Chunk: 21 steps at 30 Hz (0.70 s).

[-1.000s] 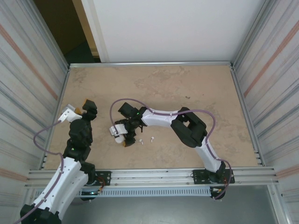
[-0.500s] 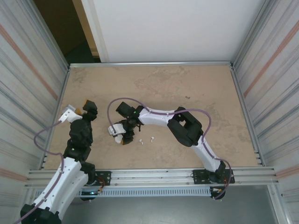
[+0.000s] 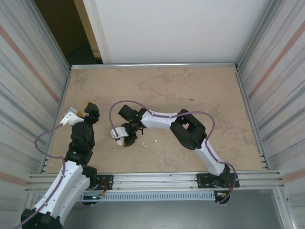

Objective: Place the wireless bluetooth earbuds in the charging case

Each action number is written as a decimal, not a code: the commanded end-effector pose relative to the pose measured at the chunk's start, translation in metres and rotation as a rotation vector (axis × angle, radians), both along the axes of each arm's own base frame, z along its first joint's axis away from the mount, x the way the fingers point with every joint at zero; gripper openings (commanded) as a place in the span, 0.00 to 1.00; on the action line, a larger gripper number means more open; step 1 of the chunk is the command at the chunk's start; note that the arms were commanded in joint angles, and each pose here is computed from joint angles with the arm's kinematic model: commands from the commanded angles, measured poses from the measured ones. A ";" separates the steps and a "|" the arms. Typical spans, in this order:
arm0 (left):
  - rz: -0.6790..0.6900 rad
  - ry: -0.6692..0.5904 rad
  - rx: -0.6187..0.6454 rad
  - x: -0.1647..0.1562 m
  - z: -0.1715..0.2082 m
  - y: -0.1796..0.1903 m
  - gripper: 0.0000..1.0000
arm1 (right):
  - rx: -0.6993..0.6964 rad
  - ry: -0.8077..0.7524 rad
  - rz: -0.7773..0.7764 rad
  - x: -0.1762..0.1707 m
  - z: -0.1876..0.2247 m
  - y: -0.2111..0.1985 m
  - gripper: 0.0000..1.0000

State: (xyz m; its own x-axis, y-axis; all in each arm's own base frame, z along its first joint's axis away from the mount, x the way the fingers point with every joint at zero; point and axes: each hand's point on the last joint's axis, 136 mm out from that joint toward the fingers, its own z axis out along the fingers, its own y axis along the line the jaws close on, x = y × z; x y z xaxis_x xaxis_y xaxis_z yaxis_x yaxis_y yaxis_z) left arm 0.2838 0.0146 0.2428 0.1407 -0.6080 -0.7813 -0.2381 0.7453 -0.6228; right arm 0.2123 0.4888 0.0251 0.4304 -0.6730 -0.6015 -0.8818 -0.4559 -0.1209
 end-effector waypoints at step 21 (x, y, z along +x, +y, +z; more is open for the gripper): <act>-0.167 -0.053 0.043 0.018 0.027 -0.029 0.78 | 0.352 -0.259 -0.559 0.088 0.158 -0.097 0.48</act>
